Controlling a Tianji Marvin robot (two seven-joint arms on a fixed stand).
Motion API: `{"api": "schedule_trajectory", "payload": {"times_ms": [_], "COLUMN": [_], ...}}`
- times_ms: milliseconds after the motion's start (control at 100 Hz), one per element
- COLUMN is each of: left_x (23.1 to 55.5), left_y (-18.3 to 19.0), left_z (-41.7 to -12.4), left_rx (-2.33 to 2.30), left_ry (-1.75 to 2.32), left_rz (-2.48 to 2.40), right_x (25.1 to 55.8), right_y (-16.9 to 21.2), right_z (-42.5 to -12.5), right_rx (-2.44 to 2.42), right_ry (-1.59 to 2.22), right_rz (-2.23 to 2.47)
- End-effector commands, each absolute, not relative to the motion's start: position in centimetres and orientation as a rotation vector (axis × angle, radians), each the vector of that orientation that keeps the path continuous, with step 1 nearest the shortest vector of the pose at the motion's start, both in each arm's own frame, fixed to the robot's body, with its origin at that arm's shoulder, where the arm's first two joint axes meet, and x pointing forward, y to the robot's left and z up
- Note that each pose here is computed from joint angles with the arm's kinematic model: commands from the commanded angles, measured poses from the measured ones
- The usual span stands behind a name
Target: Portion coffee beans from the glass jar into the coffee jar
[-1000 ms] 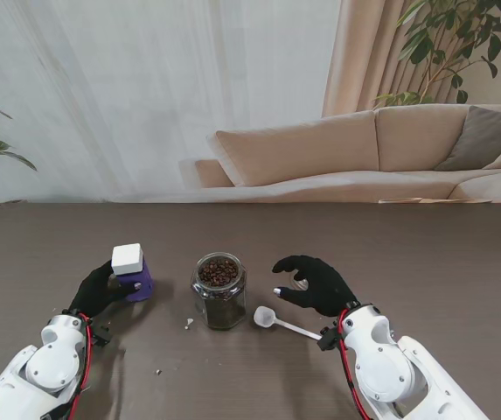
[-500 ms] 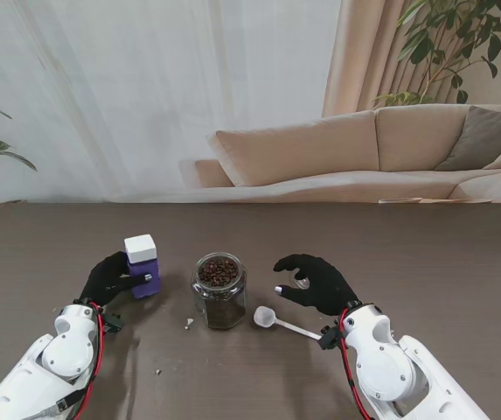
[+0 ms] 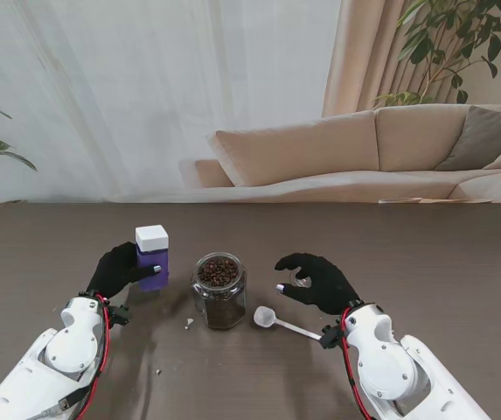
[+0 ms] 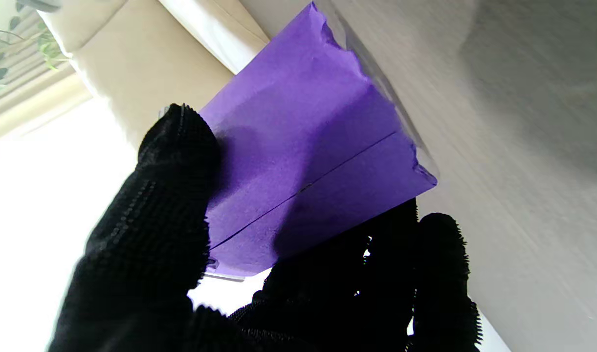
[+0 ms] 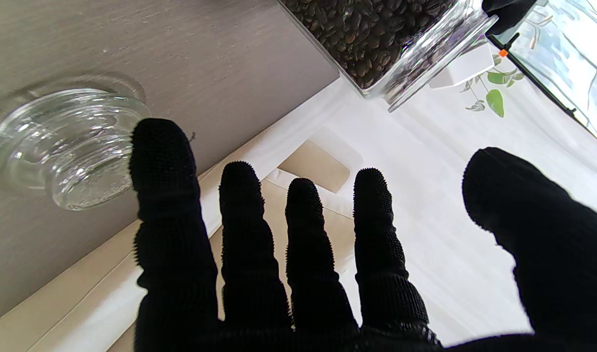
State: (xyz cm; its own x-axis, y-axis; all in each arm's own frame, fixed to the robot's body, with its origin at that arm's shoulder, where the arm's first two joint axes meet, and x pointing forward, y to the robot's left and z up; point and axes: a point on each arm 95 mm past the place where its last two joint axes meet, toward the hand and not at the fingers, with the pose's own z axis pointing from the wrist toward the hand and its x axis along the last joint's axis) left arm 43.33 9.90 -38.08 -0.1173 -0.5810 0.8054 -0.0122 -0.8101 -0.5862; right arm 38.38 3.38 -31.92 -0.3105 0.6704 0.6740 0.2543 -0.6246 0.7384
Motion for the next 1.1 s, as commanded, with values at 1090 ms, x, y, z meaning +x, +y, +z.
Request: {"api": "schedule_trajectory", "payload": {"times_ms": [1090], "left_x": [42.4], "left_y": [-0.2], "left_z": [-27.6], "left_rx": [-1.637], "left_ry": [0.894], "left_rz": [-2.412], "right_x": [42.7], "right_y": [4.1], "right_z": [-25.5], "right_rx": [1.463], "right_ry": [1.136], "right_rz": [2.011]}}
